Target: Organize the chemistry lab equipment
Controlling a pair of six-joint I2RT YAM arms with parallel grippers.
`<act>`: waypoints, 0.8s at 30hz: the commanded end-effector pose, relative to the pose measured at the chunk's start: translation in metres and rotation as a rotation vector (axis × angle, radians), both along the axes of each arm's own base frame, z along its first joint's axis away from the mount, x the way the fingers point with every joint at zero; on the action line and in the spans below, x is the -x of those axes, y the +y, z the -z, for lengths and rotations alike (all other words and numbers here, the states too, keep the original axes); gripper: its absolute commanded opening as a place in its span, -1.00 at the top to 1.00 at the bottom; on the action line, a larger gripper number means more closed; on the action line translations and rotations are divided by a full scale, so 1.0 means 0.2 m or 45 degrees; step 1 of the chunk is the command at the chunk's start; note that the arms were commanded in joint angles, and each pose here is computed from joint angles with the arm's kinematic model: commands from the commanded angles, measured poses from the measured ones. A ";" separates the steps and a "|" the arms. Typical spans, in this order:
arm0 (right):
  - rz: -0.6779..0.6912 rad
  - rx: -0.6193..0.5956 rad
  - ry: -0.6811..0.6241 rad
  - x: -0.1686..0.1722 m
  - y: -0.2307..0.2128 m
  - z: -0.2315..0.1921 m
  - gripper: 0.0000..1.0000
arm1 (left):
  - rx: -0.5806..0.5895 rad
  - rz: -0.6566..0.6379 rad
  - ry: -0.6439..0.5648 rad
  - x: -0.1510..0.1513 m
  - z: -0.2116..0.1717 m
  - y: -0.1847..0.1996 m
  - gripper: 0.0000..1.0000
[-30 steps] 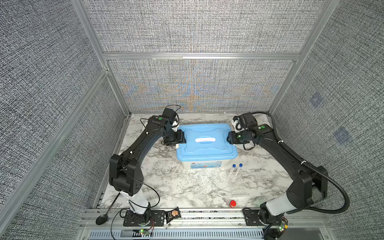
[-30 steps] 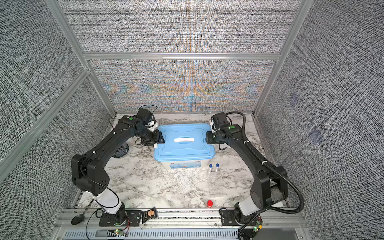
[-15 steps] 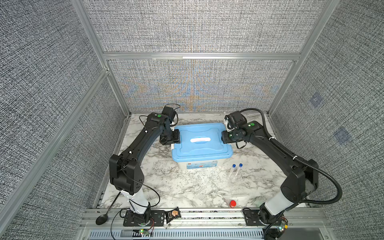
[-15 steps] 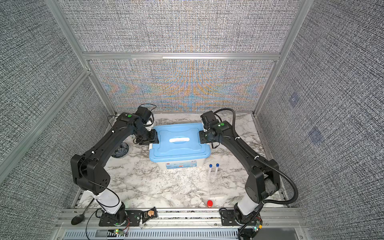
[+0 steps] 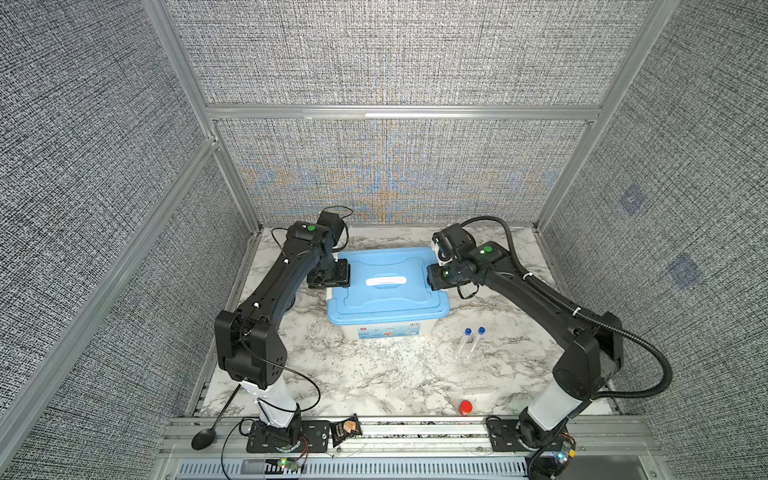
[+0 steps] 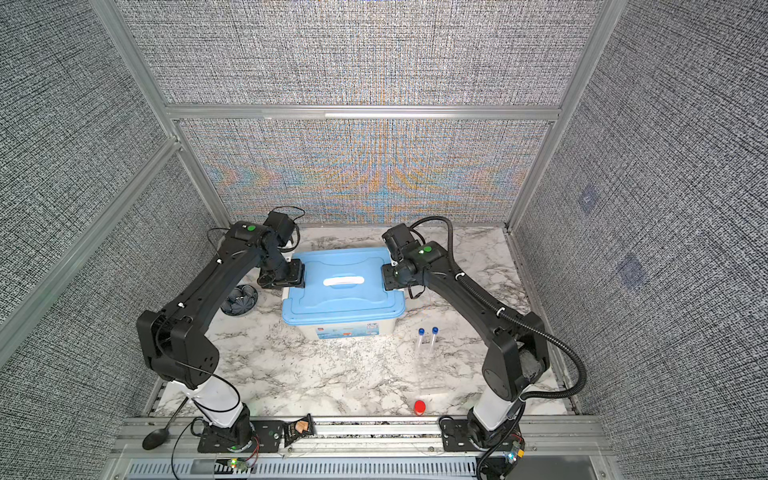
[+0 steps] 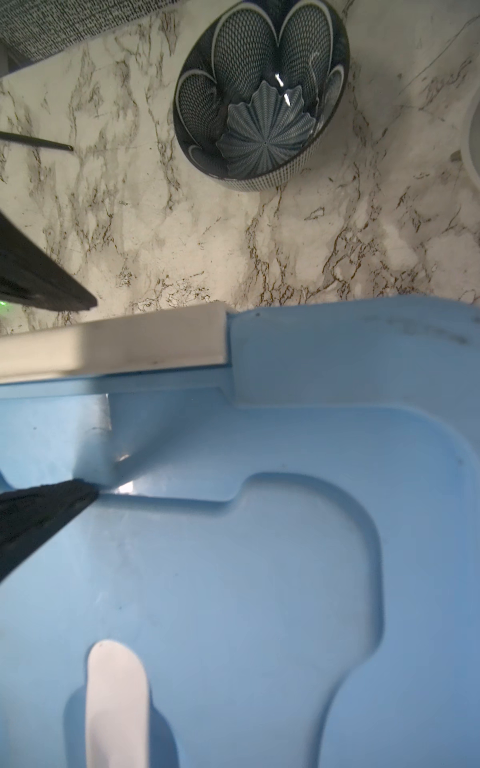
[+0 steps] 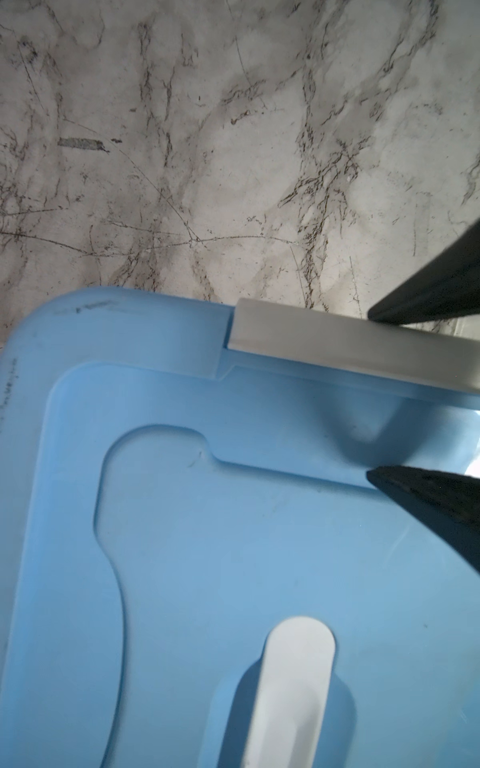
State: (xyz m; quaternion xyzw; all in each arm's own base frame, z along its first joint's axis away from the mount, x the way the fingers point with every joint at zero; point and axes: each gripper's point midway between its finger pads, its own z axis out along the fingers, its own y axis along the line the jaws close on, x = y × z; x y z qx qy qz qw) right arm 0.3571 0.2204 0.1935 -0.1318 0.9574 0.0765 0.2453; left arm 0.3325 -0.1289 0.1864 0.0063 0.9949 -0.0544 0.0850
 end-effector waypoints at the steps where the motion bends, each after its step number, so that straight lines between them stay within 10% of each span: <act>1: -0.093 -0.058 0.105 0.10 0.07 0.04 -0.18 | 0.122 0.039 -0.040 -0.01 -0.04 -0.08 -0.45; 11: -0.097 0.001 -0.133 0.11 -0.06 -0.26 -0.97 | 0.054 -0.055 -0.234 -0.02 -0.30 0.06 -0.99; 24: 0.116 -0.215 -1.031 0.13 -0.54 -0.82 -0.98 | -0.339 -0.262 -0.907 0.02 -0.72 0.56 -0.99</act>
